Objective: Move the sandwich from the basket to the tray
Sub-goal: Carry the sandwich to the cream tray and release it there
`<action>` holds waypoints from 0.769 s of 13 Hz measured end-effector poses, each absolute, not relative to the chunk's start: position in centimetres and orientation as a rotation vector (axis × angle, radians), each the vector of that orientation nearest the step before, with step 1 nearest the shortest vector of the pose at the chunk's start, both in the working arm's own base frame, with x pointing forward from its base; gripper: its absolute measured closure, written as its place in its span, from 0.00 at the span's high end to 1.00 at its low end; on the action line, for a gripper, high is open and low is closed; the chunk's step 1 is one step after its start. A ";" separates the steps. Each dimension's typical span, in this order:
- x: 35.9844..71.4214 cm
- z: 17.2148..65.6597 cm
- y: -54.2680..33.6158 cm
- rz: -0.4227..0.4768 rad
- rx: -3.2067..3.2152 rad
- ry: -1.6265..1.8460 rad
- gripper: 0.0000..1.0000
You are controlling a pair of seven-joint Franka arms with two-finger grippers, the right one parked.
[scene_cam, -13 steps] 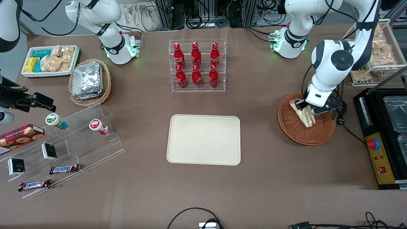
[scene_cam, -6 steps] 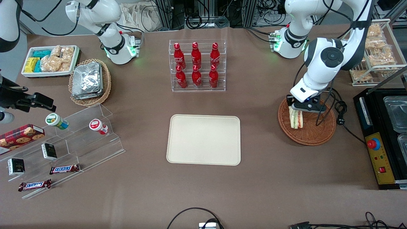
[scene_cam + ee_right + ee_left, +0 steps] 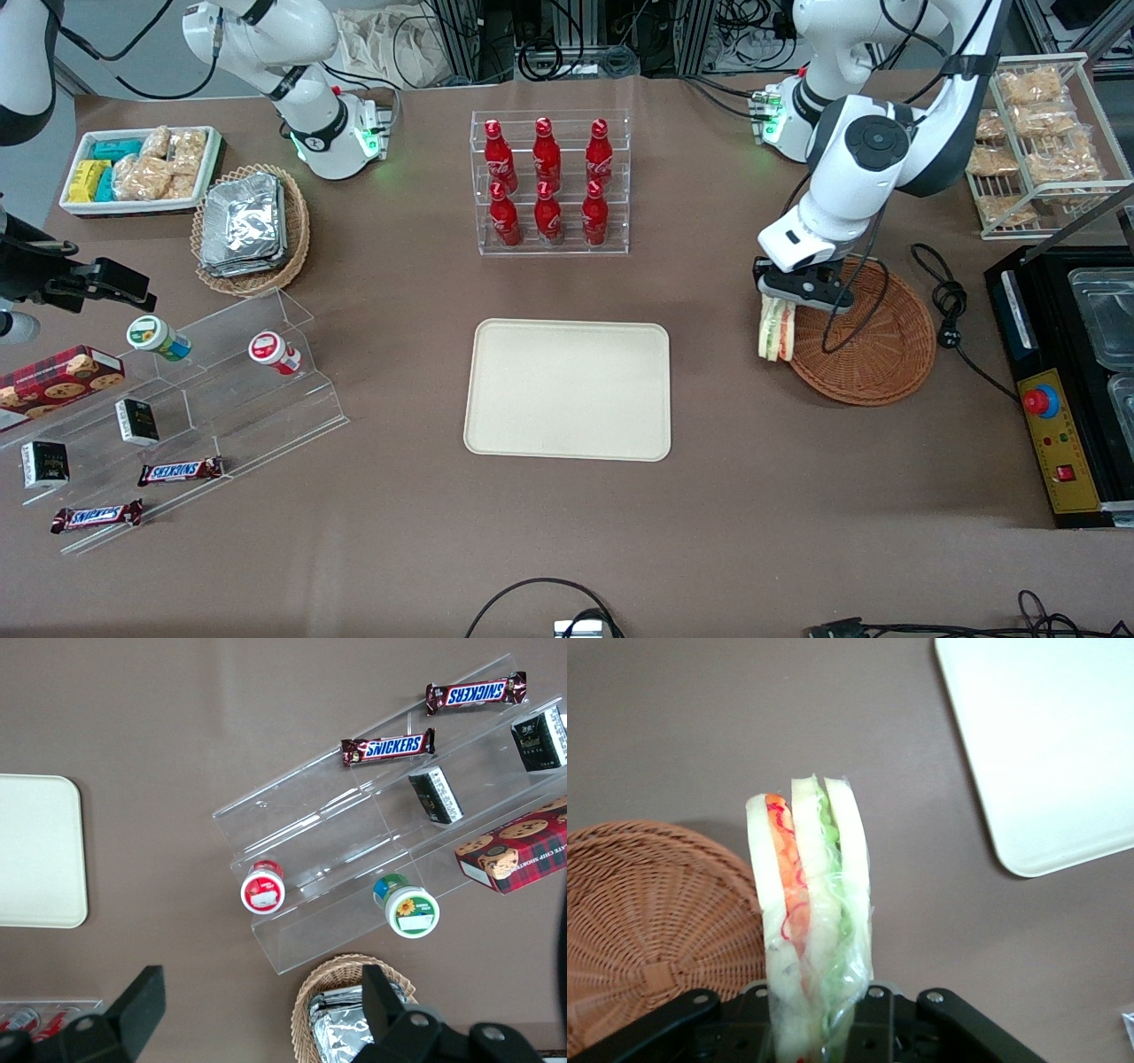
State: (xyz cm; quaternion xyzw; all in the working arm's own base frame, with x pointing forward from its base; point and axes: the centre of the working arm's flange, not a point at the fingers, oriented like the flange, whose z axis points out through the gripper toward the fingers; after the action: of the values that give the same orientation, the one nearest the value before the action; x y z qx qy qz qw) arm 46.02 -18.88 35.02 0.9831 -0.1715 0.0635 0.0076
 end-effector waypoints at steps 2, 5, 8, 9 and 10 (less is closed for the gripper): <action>46.7 34.6 -21.2 0.188 3.060 -0.512 0.19; 48.1 34.2 -25.9 0.182 3.030 -0.463 0.19; 49.3 33.5 -29.0 0.170 3.007 -0.451 0.19; 49.8 33.2 -29.6 0.167 3.003 -0.437 0.19; 50.2 32.9 -30.3 0.161 2.999 -0.418 0.19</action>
State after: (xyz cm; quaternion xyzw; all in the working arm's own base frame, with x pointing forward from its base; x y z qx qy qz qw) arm 50.20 -30.30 32.93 0.9875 -0.1378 0.0532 0.0547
